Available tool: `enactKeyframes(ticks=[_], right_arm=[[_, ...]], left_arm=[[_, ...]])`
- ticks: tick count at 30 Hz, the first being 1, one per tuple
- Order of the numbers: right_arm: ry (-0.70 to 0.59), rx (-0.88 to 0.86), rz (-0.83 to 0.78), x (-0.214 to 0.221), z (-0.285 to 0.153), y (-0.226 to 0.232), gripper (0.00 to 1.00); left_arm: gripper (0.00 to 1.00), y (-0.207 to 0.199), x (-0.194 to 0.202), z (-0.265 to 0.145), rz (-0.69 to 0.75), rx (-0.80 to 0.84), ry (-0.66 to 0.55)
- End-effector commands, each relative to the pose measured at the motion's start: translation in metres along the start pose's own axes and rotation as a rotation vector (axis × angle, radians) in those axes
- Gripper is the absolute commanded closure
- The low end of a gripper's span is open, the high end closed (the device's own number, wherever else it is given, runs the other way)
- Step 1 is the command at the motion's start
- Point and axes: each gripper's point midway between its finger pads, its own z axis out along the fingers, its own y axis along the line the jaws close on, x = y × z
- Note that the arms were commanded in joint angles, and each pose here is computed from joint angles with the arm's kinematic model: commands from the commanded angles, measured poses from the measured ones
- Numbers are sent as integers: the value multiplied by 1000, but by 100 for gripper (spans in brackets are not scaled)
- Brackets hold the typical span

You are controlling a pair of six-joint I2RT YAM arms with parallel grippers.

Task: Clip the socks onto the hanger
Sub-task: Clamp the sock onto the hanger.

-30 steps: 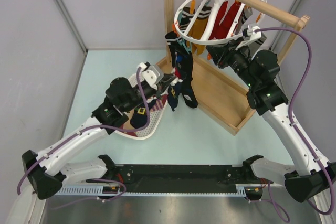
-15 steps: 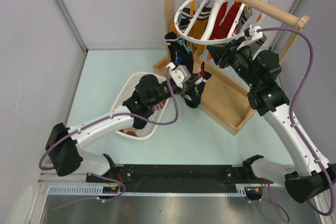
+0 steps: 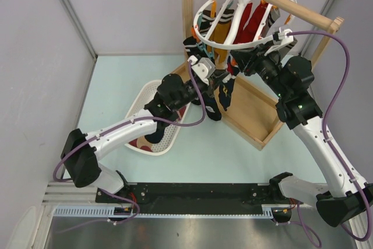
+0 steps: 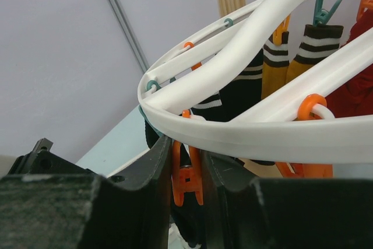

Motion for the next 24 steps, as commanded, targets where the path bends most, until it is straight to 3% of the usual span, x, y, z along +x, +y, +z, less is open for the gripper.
enactKeyframes(ticks=[1,10,24], right_arm=[[-89,-44,-19,-37,-9,15,92],[-94,-42,-23,-38,-9,14,93],[-75,-54,-33,-32,-7,14,92]], left_arm=[[100,6,-18,7,-84,-4,-42],[100,12,-6,7,-141,3,-19],[100,10,-23,6,-175,32,-53]])
